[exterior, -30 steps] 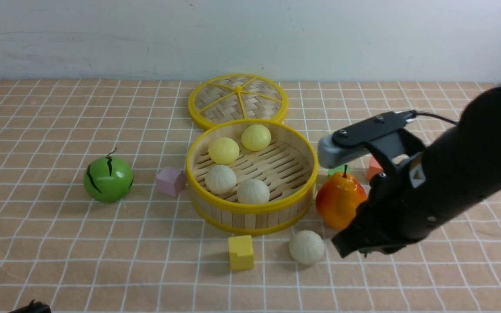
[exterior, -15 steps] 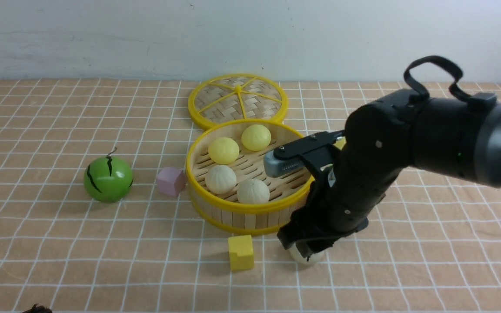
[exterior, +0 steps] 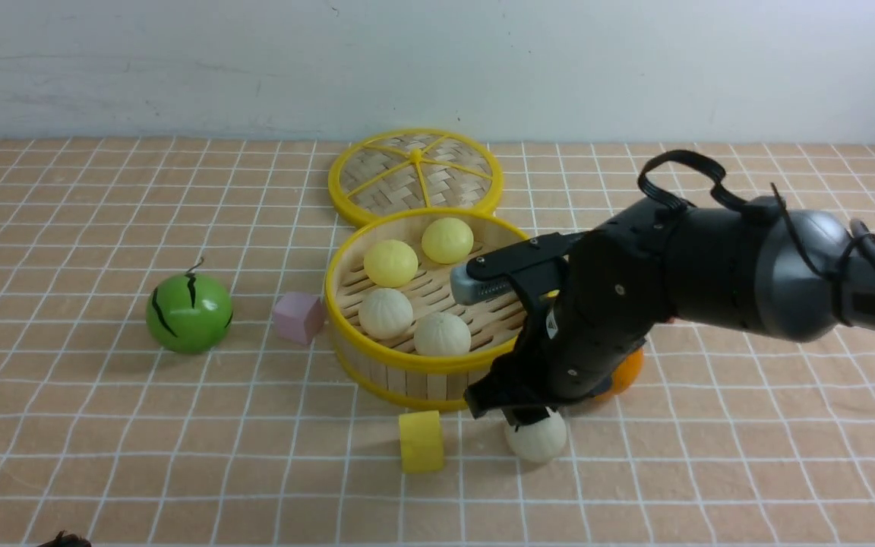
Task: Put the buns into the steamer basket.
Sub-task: Use the right arm to grab a steamed stuffed bun, then use the right arm to put the steamed stuffed bun into the steamer
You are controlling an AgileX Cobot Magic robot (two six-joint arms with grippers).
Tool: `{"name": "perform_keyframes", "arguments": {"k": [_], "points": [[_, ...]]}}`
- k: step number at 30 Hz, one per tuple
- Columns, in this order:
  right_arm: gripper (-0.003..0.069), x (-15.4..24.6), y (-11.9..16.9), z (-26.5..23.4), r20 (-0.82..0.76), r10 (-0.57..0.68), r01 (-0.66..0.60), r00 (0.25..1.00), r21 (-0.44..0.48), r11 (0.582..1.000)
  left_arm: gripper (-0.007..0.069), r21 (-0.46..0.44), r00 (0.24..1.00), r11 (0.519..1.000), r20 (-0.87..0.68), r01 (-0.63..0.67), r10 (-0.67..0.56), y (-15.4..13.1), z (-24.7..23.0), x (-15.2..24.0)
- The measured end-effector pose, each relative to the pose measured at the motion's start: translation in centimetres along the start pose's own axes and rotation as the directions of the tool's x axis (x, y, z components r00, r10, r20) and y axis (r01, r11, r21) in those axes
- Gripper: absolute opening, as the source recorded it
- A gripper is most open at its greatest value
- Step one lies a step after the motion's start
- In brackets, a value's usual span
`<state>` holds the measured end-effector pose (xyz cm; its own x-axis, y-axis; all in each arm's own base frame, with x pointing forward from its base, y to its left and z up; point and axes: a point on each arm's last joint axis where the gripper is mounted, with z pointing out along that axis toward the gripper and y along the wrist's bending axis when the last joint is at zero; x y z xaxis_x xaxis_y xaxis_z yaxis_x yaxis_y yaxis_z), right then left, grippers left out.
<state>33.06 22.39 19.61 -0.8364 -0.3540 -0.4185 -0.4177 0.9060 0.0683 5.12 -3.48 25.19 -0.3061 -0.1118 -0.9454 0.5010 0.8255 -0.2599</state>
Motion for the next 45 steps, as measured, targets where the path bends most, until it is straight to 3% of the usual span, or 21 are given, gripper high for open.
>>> {"name": "perform_keyframes", "arguments": {"k": [6,16,24,27,32,35,40,45], "points": [[0.0338,-0.2,-1.4,0.8,-0.003,0.071,-0.071,0.997,0.005,0.997,-0.0013,0.000,1.000,1.000,0.000,0.000,0.000,0.0,0.0,0.0],[0.0302,0.0,-1.4,0.8,-0.024,0.081,-0.081,0.996,0.000,0.997,-0.0009,0.000,1.000,1.000,0.000,0.000,0.000,0.0,0.0,0.0],[0.0043,0.1,-1.2,1.0,-0.037,0.082,-0.083,0.996,-0.015,0.996,-0.0001,0.000,1.000,1.000,0.000,0.000,0.000,0.0,0.0,0.0],[0.0006,0.1,-1.2,1.2,-0.042,0.076,-0.077,0.996,-0.016,0.997,0.0000,0.000,1.000,1.000,0.000,0.000,0.000,0.0,0.0,0.0],[0.0003,0.3,-1.1,0.3,-0.067,0.051,-0.053,0.996,-0.029,0.998,0.0004,0.000,1.000,1.000,0.000,0.000,0.000,0.0,0.0,0.0],[0.0003,0.2,-0.5,-2.8,-0.050,0.035,-0.039,0.998,-0.078,0.996,0.0008,0.000,1.000,1.000,0.000,0.000,0.000,0.0,0.0,0.0],[0.0003,-2.0,0.1,-7.6,0.105,0.029,-0.014,0.994,-0.135,0.991,0.0014,0.000,1.000,1.000,0.000,0.000,0.000,0.0,0.0,0.0],[0.0005,-5.0,-0.8,-7.9,0.219,0.058,-0.029,0.974,-0.135,0.990,0.0018,0.000,1.000,1.000,0.000,0.000,0.000,0.0,0.0,0.0]]}}
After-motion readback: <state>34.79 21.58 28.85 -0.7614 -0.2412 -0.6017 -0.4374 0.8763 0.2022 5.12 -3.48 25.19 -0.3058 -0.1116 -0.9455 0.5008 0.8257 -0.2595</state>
